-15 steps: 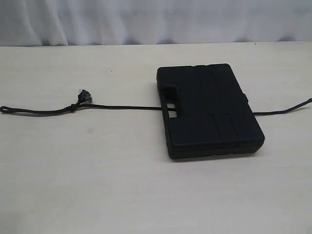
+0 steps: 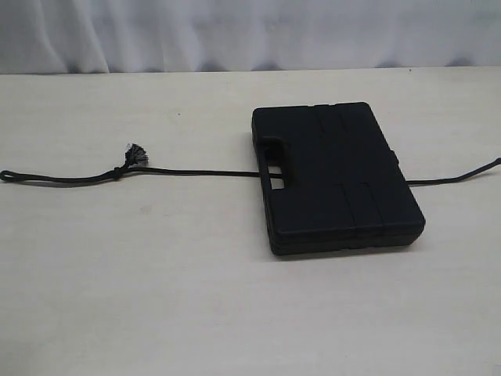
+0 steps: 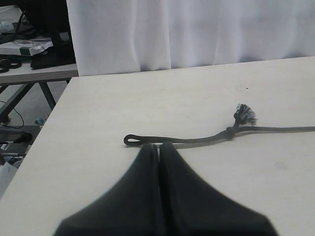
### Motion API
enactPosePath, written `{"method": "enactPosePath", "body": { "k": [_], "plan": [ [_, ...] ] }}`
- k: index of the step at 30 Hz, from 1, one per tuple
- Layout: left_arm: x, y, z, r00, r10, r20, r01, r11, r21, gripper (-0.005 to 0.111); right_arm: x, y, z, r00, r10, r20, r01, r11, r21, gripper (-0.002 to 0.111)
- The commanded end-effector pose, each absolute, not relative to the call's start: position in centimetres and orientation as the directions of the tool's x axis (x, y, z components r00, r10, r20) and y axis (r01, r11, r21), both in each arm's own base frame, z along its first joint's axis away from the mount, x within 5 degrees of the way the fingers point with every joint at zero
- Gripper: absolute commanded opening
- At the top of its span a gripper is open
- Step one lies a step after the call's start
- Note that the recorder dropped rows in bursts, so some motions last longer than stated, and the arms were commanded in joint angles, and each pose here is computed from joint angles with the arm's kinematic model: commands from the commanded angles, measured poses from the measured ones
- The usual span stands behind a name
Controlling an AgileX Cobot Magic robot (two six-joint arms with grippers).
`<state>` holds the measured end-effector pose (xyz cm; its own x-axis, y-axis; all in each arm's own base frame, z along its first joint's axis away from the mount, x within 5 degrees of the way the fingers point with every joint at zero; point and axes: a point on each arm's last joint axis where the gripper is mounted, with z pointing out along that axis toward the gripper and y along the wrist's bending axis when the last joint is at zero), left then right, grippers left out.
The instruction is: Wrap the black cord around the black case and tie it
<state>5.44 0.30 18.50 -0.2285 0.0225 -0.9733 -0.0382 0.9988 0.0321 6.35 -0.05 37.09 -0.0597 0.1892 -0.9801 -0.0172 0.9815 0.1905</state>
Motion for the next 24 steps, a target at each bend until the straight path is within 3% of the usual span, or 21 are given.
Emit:
{"method": "enactPosePath", "body": {
  "k": [1, 5, 8, 9, 12, 20, 24],
  "plan": [
    [5.4, 0.2, 18.6, -0.216, 0.021, -0.976, -0.028, 0.999, 0.028, 0.000, 10.0, 0.6, 38.9, -0.427, 0.122, -0.896, 0.016, 0.992, 0.128, 0.054],
    [5.4, 0.2, 18.6, -0.216, 0.025, -0.976, -0.028, 0.999, 0.031, 0.000, 13.4, 2.9, 39.6, -0.540, 0.096, -0.836, -0.164, 0.962, 0.217, 0.054],
    [5.4, 0.2, 18.6, -0.216, 0.025, -0.976, -0.028, 0.999, 0.031, 0.000, 17.0, 6.7, 37.2, -0.710, -0.037, -0.703, -0.437, 0.806, 0.399, 0.051],
    [5.4, 0.2, 18.6, -0.216, 0.025, -0.976, -0.028, 0.999, 0.031, 0.000, 17.7, 7.5, 36.3, -0.739, -0.079, -0.669, -0.471, 0.770, 0.430, 0.050],
    [5.4, 0.2, 18.6, -0.216, 0.025, -0.976, -0.028, 0.999, 0.031, 0.000, 21.2, 11.8, 31.1, -0.751, -0.284, -0.596, -0.529, 0.799, 0.286, 0.046],
    [5.4, 0.2, 18.6, -0.216, 0.025, -0.976, -0.028, 0.999, 0.031, 0.000, 27.7, 19.0, 28.0, -0.758, -0.312, -0.573, -0.464, 0.875, 0.137, 0.046],
    [5.4, 0.2, 18.6, -0.216, 0.025, -0.976, -0.028, 0.999, 0.031, 0.000, 30.9, 20.7, 26.5, -0.848, -0.300, -0.438, -0.371, 0.925, 0.083, 0.046]
  ]
}}
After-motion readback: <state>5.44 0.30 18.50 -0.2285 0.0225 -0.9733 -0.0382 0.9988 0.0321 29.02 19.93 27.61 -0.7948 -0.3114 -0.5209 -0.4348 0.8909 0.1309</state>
